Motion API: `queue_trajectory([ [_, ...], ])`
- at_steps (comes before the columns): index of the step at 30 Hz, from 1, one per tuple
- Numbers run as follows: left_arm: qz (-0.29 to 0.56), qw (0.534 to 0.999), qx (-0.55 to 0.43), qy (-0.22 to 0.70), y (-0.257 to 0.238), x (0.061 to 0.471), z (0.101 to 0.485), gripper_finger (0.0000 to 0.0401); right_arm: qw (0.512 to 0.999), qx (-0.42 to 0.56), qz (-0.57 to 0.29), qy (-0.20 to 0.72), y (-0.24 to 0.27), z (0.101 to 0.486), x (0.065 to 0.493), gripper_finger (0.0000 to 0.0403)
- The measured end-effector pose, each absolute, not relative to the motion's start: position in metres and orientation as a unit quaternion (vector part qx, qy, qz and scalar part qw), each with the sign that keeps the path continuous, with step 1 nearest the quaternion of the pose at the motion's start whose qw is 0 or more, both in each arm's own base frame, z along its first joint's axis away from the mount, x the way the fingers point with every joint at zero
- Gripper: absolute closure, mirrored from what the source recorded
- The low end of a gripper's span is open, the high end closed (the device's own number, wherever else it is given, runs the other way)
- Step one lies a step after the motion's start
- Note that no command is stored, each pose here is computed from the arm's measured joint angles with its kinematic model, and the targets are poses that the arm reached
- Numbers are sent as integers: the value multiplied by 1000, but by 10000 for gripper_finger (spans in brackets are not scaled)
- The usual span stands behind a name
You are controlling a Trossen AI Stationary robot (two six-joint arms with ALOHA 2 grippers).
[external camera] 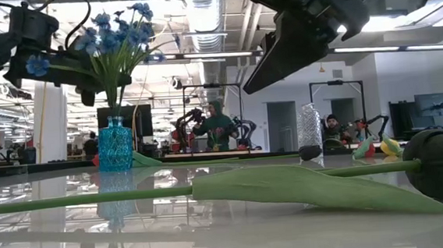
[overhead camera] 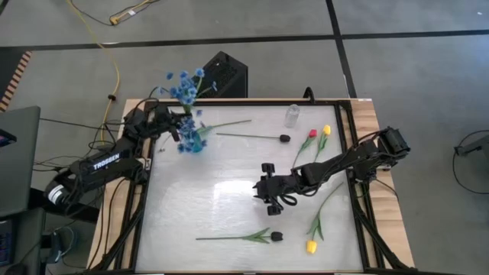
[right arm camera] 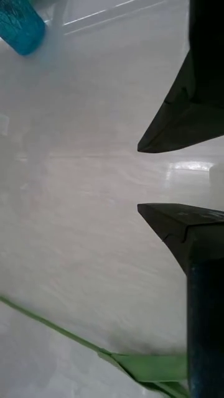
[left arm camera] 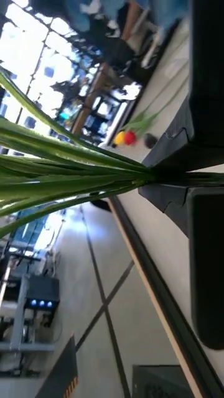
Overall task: Sort flowers into vase by color
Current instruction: Put the blue flowers into the blue vase
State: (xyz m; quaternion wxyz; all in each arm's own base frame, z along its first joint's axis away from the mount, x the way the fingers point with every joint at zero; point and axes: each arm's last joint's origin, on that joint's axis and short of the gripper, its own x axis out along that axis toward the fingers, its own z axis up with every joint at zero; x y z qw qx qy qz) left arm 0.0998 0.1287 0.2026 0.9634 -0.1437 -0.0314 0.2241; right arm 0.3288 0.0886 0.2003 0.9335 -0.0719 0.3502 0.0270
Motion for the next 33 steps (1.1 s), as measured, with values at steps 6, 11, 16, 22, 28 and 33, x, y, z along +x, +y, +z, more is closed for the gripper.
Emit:
queue_trajectory([
  [6,193,975,-105,-4,123,107,199,396,933,-72,27,350,89,200,329,236],
  [11,184,978,-99,24,120,109,194,396,933,-74,28,350,89,200,329,236],
  [16,194,974,-103,51,119,109,188,396,933,-74,28,350,89,200,329,236],
  [22,175,978,-100,54,118,109,187,396,933,-76,28,350,89,200,329,236],
  [28,141,984,-93,56,116,110,188,396,933,-76,28,350,89,200,329,236],
  [33,139,986,-74,60,116,110,187,396,933,-75,28,351,89,200,329,236],
])
